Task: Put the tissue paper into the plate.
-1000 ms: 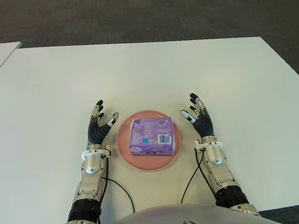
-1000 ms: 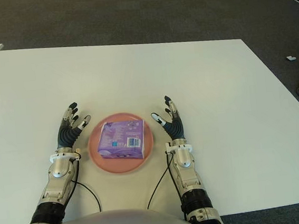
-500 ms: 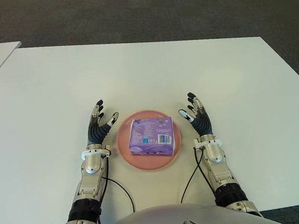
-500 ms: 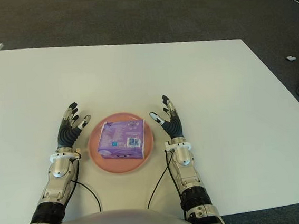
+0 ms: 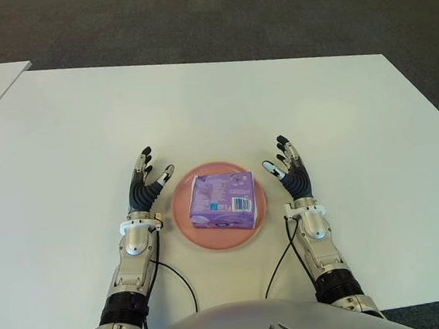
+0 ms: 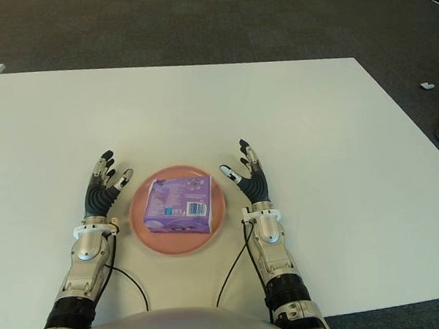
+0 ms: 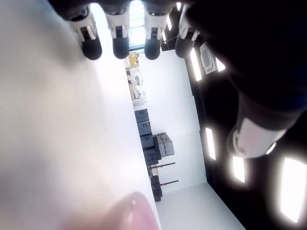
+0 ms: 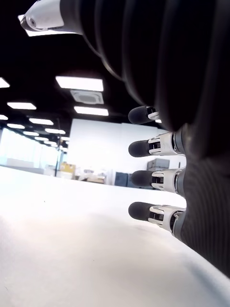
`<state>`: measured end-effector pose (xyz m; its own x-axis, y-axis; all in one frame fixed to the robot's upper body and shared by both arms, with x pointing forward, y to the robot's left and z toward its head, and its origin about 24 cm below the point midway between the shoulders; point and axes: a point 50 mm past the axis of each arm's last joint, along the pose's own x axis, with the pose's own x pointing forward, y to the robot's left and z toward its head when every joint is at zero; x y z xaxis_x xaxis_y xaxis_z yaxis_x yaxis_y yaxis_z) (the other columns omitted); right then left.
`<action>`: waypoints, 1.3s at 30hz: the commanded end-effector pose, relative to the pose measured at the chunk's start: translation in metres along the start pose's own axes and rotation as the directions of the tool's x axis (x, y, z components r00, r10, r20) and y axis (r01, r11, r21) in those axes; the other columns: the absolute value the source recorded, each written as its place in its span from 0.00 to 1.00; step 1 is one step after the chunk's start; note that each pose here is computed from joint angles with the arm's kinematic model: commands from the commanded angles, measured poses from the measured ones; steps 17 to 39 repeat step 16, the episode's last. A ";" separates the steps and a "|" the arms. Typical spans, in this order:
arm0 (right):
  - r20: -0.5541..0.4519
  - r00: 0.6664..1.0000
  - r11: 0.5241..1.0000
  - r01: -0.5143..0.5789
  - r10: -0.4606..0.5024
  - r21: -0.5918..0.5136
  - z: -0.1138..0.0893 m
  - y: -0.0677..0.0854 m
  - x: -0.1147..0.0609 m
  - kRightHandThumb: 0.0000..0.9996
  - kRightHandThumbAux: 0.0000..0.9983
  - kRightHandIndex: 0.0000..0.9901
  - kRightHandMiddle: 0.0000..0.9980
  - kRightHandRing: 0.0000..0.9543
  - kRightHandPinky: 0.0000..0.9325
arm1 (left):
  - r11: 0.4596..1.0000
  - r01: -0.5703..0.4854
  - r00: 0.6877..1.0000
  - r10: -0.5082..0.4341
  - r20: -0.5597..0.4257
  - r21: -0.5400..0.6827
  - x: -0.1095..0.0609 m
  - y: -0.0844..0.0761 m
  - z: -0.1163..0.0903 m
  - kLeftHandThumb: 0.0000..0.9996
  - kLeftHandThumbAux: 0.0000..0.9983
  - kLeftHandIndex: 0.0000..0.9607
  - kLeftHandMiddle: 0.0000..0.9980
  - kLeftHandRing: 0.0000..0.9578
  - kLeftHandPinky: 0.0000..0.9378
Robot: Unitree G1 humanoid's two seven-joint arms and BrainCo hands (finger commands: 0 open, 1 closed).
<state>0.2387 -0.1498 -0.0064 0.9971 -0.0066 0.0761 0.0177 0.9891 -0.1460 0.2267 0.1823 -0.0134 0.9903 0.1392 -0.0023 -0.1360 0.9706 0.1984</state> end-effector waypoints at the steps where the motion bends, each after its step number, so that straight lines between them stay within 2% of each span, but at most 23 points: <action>1: -0.131 0.991 1.000 0.004 -0.003 0.010 -0.024 0.003 -0.018 0.00 0.54 0.00 0.00 0.00 0.00 | 1.000 0.019 0.997 -0.018 -0.080 0.011 -0.008 0.000 -0.015 0.02 0.59 0.00 0.00 0.00 0.00; 39: -0.118 0.993 1.000 0.022 -0.020 0.018 -0.025 0.001 -0.019 0.00 0.56 0.00 0.00 0.00 0.00 | 1.000 0.012 0.998 -0.011 -0.067 0.016 -0.008 0.002 -0.012 0.01 0.60 0.00 0.00 0.00 0.00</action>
